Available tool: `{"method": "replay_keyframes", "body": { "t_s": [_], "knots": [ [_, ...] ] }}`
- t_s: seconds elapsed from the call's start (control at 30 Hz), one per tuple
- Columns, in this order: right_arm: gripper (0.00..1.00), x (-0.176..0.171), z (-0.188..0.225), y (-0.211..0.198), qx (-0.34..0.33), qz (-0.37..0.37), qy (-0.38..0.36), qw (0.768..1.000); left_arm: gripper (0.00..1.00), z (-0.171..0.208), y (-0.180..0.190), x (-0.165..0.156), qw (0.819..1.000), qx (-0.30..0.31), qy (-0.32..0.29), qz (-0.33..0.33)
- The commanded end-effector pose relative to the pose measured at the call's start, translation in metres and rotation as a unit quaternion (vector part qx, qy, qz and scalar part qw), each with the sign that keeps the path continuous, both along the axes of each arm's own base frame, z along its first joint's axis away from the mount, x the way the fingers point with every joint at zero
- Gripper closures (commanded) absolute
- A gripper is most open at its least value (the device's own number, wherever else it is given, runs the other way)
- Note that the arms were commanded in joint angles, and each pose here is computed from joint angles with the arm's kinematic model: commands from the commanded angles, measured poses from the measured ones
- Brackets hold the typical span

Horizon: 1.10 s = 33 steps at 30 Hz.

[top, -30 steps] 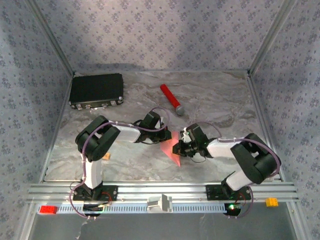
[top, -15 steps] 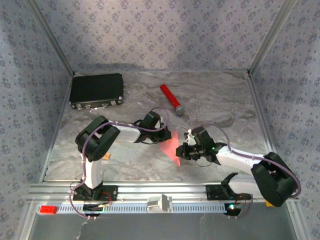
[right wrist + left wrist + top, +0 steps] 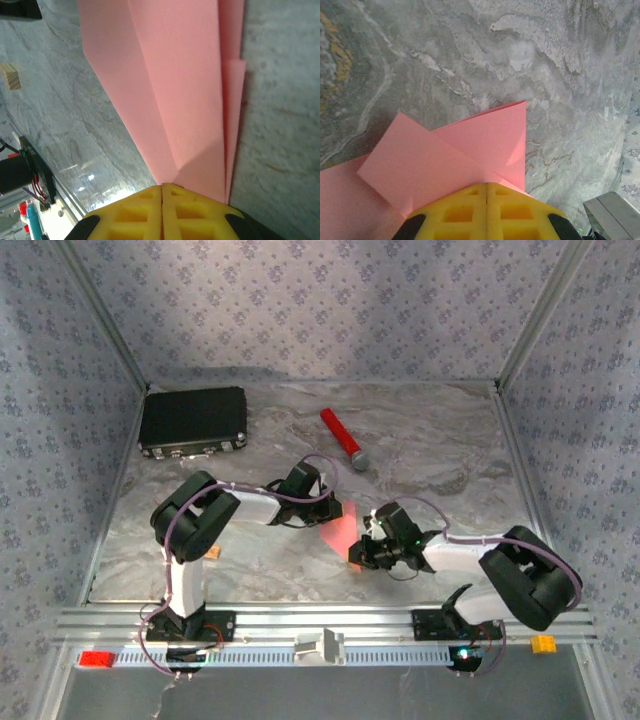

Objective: Fold a paper plane with a square sheet of paper (pick it up from the middle)
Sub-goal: Fourth fold the wing at the center of the table.

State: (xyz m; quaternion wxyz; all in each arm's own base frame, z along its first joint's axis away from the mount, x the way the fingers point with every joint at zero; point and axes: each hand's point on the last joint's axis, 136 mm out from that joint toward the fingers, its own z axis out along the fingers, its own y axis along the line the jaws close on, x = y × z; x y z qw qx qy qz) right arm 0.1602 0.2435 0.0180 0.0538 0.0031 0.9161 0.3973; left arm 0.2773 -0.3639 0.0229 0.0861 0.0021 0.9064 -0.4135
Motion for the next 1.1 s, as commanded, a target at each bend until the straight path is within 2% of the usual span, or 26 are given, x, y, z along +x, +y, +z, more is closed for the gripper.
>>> {"method": "replay_keyframes", "body": {
  "t_s": [0.0, 0.3, 0.53, 0.8, 1.07],
  "knots": [
    [0.92, -0.027, -0.015, -0.016, -0.022, 0.004, 0.04, 0.999, 1.0, -0.04, 0.026, -0.009, 0.997, 0.06, 0.038, 0.022],
    [0.91, -0.04, -0.001, -0.035, -0.018, -0.01, 0.026, 0.999, 1.0, -0.04, 0.024, -0.009, 0.997, 0.054, 0.04, 0.023],
    [0.86, -0.002, 0.051, -0.034, 0.026, -0.061, -0.054, 0.996, 1.0, -0.033, 0.023, -0.009, 0.998, 0.047, 0.035, 0.028],
    [0.89, 0.033, 0.054, -0.009, 0.046, -0.064, -0.051, 0.996, 1.0, -0.031, 0.025, -0.008, 0.998, 0.045, 0.032, 0.036],
    [0.91, 0.045, 0.03, 0.015, 0.029, -0.04, -0.018, 0.999, 1.0, -0.03, 0.023, -0.008, 0.998, 0.041, 0.033, 0.035]
  ]
}}
